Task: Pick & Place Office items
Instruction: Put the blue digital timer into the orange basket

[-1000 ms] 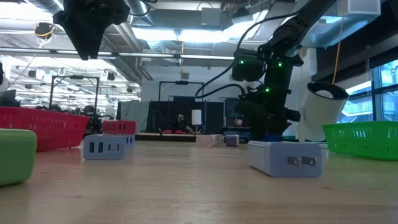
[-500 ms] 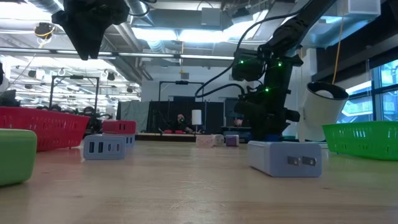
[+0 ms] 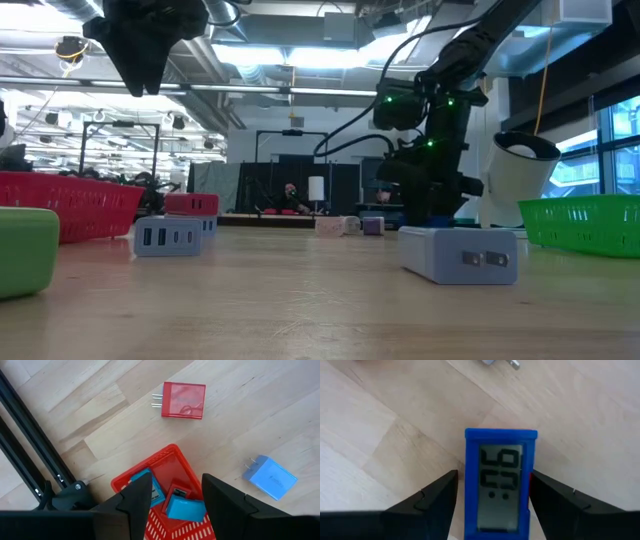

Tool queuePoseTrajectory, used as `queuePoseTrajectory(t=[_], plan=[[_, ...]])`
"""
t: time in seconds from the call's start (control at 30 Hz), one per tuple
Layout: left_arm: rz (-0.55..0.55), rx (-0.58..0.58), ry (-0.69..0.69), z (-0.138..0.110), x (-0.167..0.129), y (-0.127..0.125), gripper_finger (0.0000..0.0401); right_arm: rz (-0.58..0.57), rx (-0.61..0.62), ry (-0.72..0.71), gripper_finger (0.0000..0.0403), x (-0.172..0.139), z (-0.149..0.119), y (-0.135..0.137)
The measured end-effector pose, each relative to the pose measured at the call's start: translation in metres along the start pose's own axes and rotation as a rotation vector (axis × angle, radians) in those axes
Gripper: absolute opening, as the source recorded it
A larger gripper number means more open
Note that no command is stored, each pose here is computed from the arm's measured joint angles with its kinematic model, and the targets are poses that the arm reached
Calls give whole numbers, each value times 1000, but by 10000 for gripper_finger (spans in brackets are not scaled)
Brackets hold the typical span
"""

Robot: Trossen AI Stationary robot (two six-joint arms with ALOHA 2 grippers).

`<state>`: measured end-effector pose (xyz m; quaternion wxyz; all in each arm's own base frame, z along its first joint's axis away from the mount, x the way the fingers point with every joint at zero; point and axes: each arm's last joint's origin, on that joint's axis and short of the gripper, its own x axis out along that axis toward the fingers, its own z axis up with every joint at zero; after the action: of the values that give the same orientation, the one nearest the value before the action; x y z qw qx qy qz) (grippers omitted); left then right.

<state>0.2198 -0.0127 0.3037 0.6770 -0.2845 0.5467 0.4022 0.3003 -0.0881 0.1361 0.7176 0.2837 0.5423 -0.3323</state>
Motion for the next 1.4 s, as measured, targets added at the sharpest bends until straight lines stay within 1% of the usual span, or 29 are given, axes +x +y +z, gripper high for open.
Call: queuePoseTrajectory(t=[0.2,0.57,0.9,1.03,1.13,1.27,1.4], plan=[[-8,-2,-3,0,0,-1,169,23,8,-34,222,-12,2,0],[-7,-2,-4,0,0,-1,169,21,8,-37,200,-13,2,-1],[-6,-2,-5,0,0,-1,169,22,11,-38,155,-13,2,-1],[-6,-2,-6,0,0,-1,169,25,12,-42,156,-17,2,-1],[-6,-2,-6,0,0,-1,169,46,16,-71,161,-28,3,-2],[-1,-11,-22,1,0,-1,169,88,27,-141,160,-52,4,-4],[2,-29,-63,3,0,-2,169,142,22,-311,160,-87,6,-6]])
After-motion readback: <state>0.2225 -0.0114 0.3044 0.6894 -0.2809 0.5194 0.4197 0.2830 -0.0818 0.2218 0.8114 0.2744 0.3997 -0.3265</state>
